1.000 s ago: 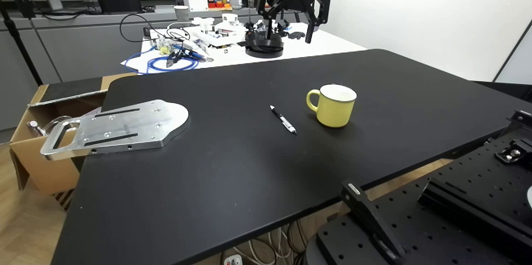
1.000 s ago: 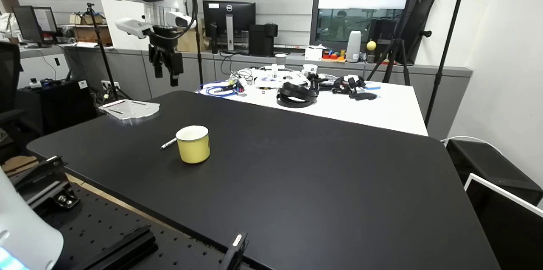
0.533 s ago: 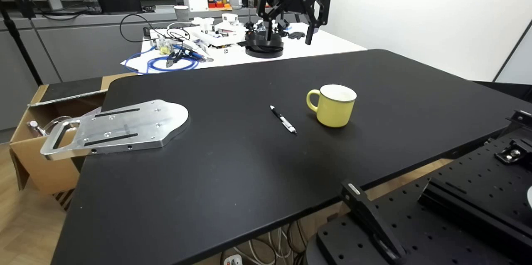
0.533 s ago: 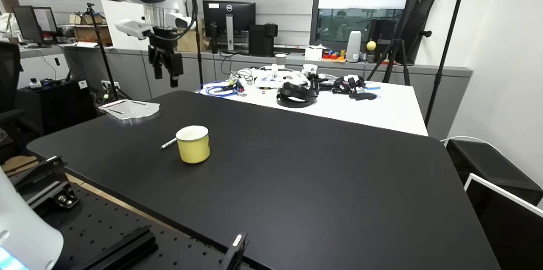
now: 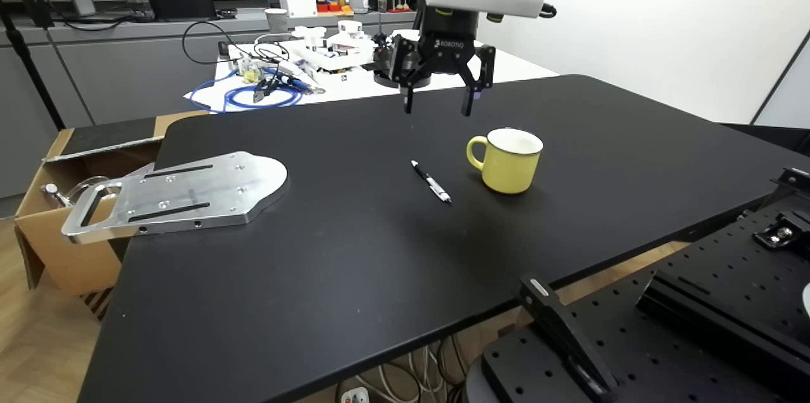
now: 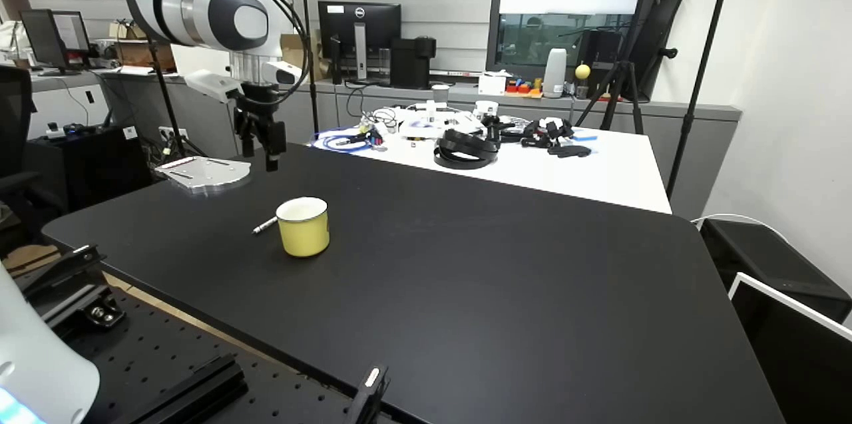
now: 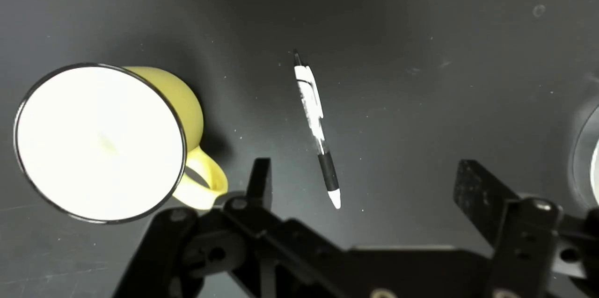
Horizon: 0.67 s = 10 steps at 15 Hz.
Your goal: Put the pen in the mug.
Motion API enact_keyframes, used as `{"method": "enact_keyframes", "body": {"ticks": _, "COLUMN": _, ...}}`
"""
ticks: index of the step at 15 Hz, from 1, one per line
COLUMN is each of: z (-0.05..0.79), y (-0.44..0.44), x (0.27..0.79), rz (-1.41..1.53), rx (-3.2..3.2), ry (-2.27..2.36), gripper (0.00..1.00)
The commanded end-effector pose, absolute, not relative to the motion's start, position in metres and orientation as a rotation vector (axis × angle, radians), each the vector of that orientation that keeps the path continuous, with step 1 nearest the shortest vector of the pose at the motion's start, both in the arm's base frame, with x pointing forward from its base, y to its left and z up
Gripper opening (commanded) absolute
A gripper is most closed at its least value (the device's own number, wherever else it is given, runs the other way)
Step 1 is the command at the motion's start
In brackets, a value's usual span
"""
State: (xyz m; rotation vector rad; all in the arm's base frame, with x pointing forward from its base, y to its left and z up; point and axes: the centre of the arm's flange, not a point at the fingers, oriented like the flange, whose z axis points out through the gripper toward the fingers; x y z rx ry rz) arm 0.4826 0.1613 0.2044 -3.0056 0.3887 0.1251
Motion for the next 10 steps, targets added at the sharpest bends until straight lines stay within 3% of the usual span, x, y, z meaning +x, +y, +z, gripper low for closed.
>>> {"method": "enact_keyframes", "body": {"ticks": 1, "z": 0.178, "y": 0.166, "x": 0.48, "rz": 0.104, "rx": -3.005, "ry": 0.404, "gripper": 1.0}}
{"method": "enact_keyframes", "body": {"ticks": 10, "z": 0.121, "y": 0.175, "x": 0.471, "rz": 0.009, "rx": -2.992, "ry": 0.346, "gripper": 1.0}}
